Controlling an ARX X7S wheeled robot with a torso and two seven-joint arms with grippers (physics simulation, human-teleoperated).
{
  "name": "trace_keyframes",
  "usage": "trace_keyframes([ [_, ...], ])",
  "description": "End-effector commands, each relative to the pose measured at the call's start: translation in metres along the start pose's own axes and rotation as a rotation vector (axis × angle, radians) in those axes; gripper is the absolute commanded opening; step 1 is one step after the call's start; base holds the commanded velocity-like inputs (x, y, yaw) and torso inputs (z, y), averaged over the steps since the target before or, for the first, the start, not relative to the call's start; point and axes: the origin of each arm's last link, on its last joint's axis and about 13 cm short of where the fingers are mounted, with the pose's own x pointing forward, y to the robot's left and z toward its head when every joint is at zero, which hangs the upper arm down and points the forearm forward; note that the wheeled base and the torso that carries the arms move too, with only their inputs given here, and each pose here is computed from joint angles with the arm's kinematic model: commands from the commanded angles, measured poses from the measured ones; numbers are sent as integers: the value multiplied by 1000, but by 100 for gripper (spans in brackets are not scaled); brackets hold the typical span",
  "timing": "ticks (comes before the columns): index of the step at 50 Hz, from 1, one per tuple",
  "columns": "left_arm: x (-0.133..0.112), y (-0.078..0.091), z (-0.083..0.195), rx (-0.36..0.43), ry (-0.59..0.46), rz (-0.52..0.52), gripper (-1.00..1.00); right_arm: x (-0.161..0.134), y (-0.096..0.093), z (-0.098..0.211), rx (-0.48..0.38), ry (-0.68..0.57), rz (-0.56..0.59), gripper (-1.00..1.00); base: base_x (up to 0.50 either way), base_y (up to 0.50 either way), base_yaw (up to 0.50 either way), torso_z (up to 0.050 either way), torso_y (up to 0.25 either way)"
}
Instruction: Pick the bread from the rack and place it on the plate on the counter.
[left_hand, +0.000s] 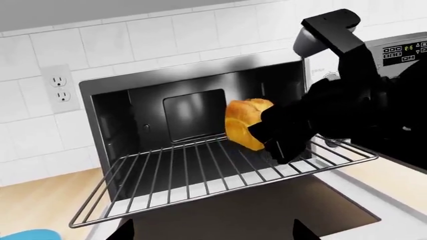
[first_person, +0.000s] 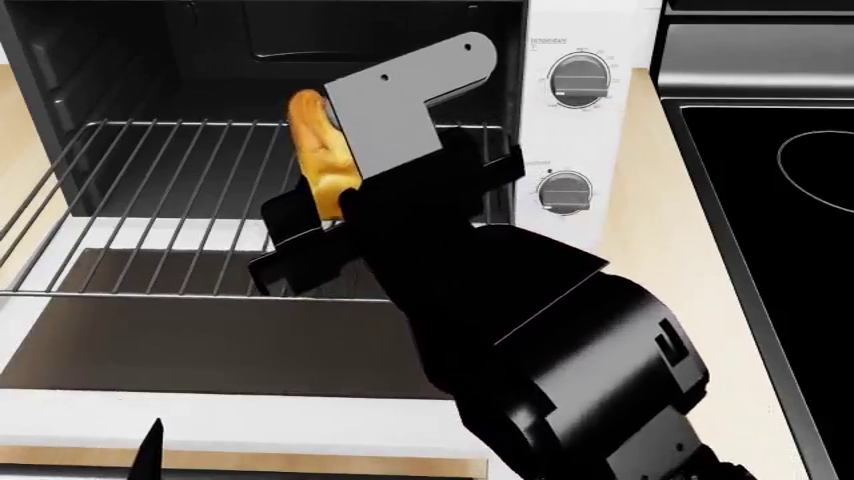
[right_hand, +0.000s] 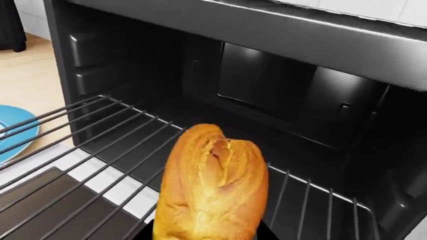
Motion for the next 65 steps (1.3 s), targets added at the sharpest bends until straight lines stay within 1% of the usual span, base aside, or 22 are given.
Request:
trace_keyframes([
  [1,4,0,3,-30,-36,1,100,-27,8,12,-20,-112,-21,-100,0,0,0,0,0],
  [8,3,0,3,-25,-36,1,100,-54,16,20,-53,-179,-48,-100,0,0,0,0,0],
  [11,3,0,4,-21,-36,3,100,-61,18,19,-48,-188,-47,-100,0,0,0,0,0],
  [12,3,0,4,-21,-36,3,100,-63,19,18,-64,-182,-51,-100,0,0,0,0,0],
  [14,3,0,5,-20,-37,4,100,-67,21,16,-55,-181,-43,-100,0,0,0,0,0],
  [17,3,0,6,-16,-40,6,100,-75,24,16,-74,-189,-47,-100,0,0,0,0,0],
  [23,3,2,11,-9,-51,9,100,-88,26,20,-90,-213,-76,-100,0,83,0,0,0],
  [30,3,2,14,2,-57,11,100,-91,26,23,-107,-229,-88,-100,0,500,0,0,0],
  [49,1,3,18,15,-63,14,100,-95,27,33,-119,-259,-95,-100,0,500,0,0,0],
  [65,2,2,22,19,-71,12,100,-93,28,30,-102,-265,-74,-100,0,500,0,0,0],
])
